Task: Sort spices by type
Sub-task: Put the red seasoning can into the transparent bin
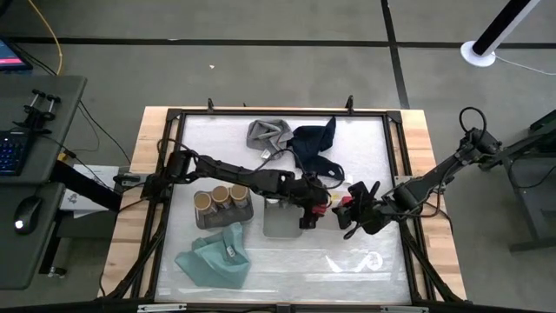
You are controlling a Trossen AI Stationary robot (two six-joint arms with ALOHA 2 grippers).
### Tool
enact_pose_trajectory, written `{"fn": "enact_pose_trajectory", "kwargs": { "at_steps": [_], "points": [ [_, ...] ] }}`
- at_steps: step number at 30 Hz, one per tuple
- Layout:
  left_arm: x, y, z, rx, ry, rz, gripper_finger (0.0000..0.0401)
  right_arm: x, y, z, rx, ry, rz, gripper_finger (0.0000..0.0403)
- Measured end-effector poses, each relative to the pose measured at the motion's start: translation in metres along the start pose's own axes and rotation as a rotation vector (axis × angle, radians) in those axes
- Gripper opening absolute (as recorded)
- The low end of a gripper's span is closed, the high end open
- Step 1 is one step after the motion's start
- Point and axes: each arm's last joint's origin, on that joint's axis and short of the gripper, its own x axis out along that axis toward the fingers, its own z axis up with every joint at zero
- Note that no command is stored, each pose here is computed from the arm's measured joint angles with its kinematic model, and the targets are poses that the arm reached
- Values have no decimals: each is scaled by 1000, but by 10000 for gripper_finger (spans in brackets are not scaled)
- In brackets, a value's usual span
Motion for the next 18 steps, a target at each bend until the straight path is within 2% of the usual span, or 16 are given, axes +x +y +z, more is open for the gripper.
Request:
{"fn": "enact_pose_trajectory", "kwargs": {
  "at_steps": [7, 12, 15, 18],
  "points": [
    [-57, 28, 13, 26, 61, 64, 297, 4, 0, 6, -46, 15, -5, 0],
    [-95, 41, 23, -19, -1, 93, 275, 16, 2, 24, -126, 100, 28, 0],
    [-110, 44, 17, -50, -46, 144, 233, 24, 1, 37, -172, 105, 31, 0],
    [-119, 41, -1, -109, -67, 191, 156, 32, 0, 44, -226, 146, 46, 0]
  ]
}}
